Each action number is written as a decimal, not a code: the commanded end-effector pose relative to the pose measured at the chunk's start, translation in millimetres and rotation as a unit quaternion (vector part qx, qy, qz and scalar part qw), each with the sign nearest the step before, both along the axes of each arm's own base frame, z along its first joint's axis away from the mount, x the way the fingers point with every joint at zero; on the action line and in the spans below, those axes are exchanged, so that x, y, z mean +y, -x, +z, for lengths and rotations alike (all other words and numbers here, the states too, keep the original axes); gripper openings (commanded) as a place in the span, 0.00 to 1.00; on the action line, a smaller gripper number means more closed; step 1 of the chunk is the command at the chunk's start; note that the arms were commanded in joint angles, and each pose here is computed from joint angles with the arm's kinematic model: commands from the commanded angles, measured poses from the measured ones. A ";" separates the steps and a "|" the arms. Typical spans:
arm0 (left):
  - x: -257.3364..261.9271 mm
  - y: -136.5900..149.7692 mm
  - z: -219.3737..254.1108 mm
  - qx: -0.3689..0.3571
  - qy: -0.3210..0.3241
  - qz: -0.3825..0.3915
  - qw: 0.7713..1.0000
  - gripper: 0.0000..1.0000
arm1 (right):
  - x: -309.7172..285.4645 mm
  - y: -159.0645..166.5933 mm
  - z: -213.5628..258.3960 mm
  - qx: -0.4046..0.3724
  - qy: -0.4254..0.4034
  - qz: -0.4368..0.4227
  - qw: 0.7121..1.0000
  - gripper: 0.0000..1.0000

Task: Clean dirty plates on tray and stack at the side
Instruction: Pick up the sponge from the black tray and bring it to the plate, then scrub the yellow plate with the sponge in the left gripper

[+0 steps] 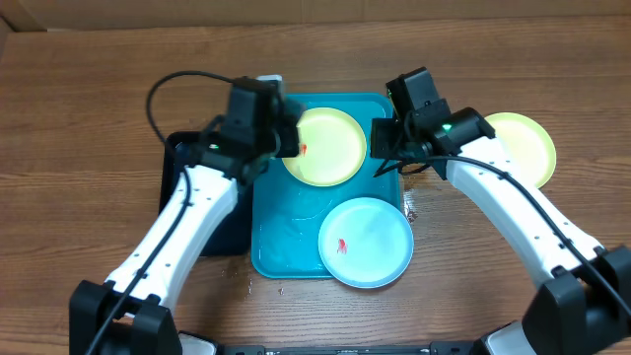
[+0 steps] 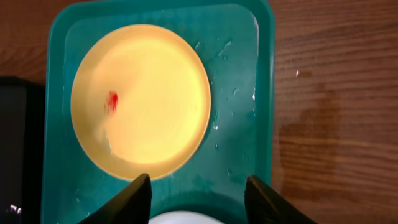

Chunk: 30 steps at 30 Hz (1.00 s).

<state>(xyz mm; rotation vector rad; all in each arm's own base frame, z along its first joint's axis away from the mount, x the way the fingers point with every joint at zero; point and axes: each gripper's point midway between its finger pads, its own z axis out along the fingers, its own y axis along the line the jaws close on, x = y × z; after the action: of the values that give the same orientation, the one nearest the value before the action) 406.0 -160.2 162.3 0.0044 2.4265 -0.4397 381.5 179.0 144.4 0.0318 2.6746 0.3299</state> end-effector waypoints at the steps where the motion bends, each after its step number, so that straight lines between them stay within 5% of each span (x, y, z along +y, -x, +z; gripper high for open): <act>1: -14.3 -9.7 -12.9 0.016 0.025 0.030 0.999 0.04 | -1.7 -14.8 -11.1 -0.007 0.014 -0.009 1.000 0.47; 22: -39.4 -24.8 -95.1 0.069 0.018 0.028 0.997 0.04 | 18.9 -42.8 -112.3 0.045 0.008 0.000 0.999 0.43; 30: -40.6 -25.0 -118.4 0.088 0.015 0.032 0.996 0.04 | 18.8 -42.8 -132.9 0.060 0.013 -0.003 0.998 0.23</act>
<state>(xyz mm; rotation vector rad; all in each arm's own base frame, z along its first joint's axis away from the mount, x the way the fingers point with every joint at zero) 428.1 -196.6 51.4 -0.1011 2.5740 -0.4591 419.6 198.2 16.2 0.0437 2.7935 0.2921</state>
